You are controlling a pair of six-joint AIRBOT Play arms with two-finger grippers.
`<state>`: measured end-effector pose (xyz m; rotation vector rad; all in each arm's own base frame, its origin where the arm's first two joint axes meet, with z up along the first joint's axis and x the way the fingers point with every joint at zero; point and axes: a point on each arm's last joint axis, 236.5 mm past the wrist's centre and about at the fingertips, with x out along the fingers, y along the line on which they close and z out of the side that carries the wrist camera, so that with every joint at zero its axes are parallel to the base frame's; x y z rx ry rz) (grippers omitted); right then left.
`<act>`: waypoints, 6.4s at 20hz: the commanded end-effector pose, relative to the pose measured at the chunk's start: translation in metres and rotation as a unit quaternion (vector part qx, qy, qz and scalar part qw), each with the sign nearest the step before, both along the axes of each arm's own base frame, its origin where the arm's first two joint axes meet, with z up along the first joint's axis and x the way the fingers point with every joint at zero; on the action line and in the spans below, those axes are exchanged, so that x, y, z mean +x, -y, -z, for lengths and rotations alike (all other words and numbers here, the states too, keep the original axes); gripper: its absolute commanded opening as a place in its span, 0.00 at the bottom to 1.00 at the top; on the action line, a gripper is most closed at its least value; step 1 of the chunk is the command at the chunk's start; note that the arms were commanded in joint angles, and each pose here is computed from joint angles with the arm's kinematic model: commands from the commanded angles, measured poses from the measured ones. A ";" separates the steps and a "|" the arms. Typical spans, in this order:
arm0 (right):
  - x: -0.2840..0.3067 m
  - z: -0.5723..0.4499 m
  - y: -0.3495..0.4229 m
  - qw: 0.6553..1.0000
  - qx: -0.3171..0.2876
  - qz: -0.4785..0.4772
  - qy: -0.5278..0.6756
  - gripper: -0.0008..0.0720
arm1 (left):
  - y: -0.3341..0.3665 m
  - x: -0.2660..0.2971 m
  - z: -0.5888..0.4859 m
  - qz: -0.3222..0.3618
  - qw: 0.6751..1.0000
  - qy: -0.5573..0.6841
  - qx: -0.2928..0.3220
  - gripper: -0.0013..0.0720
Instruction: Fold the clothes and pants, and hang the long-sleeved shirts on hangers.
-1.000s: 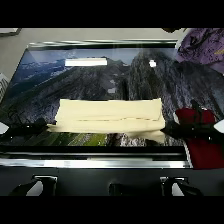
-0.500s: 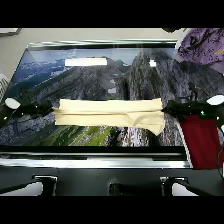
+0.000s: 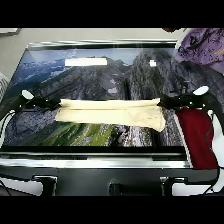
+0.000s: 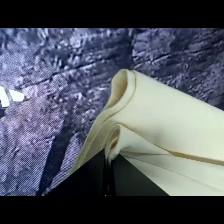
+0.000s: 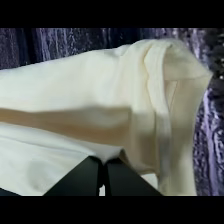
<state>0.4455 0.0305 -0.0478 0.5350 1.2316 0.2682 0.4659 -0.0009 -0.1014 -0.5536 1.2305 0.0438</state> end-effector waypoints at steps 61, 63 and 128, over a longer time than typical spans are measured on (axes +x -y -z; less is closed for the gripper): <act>-0.030 -0.190 0.061 0.988 -0.110 0.093 -0.055 0.04 | 0.488 -0.042 -0.046 0.202 0.934 -0.029 -0.293 0.04; -0.033 -0.207 0.063 0.987 -0.116 0.103 -0.037 0.04 | 0.508 -0.047 -0.045 0.197 0.931 -0.040 -0.305 0.04; 0.023 -0.161 -0.026 0.999 0.035 -0.006 -0.013 0.78 | 0.036 0.019 -0.269 0.028 0.996 0.080 -0.016 0.04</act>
